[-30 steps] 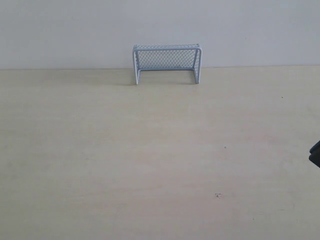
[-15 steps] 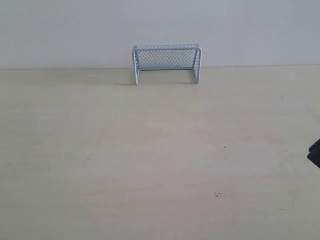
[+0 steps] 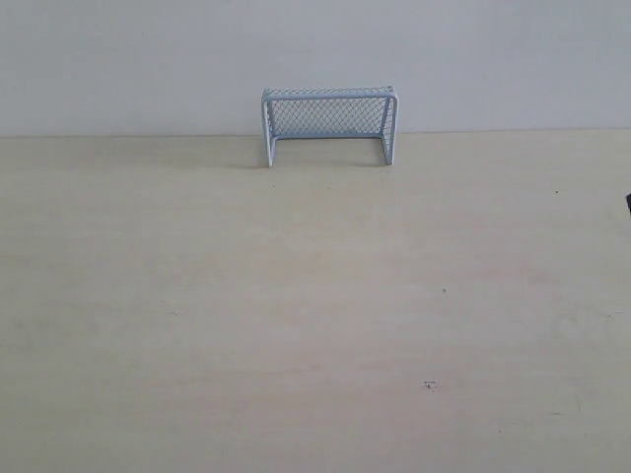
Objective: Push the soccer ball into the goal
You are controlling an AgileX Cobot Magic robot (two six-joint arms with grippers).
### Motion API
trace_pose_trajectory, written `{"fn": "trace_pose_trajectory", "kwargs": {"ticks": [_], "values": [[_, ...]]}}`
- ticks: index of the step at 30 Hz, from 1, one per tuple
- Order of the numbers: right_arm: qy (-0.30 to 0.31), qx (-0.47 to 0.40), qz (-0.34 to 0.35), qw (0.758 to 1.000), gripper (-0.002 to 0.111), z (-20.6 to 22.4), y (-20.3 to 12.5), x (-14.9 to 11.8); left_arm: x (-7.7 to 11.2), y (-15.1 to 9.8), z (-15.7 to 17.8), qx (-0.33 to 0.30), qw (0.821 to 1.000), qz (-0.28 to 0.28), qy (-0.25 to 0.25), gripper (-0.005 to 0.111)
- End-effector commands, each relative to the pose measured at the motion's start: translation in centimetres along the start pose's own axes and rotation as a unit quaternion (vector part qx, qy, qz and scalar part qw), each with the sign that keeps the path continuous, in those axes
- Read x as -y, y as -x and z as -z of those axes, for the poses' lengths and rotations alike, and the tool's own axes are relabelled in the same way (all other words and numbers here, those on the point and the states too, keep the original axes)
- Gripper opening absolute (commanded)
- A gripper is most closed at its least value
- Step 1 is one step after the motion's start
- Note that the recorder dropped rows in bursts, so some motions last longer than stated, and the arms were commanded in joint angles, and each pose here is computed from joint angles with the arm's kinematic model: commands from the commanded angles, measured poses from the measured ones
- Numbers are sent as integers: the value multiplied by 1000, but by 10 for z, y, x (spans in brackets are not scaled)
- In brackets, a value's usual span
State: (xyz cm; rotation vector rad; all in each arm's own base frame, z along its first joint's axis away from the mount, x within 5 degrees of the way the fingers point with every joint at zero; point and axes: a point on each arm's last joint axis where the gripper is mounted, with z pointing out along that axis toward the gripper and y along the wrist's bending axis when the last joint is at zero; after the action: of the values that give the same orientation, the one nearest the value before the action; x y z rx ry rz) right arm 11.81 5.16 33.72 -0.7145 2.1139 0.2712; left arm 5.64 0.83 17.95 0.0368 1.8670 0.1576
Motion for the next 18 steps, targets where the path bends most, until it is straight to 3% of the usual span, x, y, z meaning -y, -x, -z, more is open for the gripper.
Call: {"fn": "trace_pose_trajectory", "kwargs": {"ticks": [1, 18], "values": [[-29, 56, -25, 998, 0, -2, -15, -1, 0, 2, 0, 2, 1000, 3, -4, 6], [-73, 139, -38, 987, 0, 2, -37, -4, 0, 2, 0, 2, 1000, 3, -4, 6]]}}
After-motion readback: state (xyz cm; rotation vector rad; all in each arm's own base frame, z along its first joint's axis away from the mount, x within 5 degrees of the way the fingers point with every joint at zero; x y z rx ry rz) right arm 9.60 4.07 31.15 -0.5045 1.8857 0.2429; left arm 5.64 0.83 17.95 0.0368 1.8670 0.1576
